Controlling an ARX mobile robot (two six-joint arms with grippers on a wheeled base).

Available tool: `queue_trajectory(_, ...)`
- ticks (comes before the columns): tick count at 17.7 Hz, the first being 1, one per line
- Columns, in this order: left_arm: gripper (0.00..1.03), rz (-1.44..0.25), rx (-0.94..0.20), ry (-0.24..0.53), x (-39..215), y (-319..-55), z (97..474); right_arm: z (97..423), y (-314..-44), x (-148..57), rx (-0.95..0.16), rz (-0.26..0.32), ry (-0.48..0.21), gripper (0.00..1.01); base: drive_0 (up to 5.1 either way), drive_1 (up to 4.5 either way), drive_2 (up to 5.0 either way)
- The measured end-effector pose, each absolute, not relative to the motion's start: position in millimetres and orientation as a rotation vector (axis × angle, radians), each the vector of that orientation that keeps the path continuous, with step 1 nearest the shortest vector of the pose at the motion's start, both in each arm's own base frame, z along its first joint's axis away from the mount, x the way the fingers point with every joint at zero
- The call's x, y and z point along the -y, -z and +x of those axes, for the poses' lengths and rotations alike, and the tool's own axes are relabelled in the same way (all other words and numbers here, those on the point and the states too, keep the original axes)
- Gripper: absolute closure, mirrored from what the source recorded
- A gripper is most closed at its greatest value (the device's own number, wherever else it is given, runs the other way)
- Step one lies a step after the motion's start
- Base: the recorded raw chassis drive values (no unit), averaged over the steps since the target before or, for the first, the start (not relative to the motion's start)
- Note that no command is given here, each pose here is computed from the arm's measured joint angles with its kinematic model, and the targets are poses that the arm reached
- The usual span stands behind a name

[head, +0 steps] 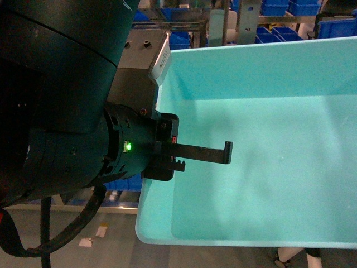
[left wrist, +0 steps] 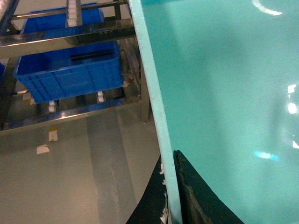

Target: Organize blue bins on left shelf correctly

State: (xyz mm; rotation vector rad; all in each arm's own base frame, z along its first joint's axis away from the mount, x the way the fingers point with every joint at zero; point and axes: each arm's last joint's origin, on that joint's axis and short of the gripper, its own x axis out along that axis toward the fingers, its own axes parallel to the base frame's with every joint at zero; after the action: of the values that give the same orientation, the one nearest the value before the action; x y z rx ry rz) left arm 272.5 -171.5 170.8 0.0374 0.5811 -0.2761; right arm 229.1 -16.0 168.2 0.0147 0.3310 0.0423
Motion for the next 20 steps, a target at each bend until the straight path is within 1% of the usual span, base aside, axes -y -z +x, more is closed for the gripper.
queue_trajectory(20,1.01,0.039,-0.581,0.274,171.6,-170.8,272.3,229.1,-168.2,16.1,-0.331,0.014,-0.039,0.99,-4.9,2.53,2.5)
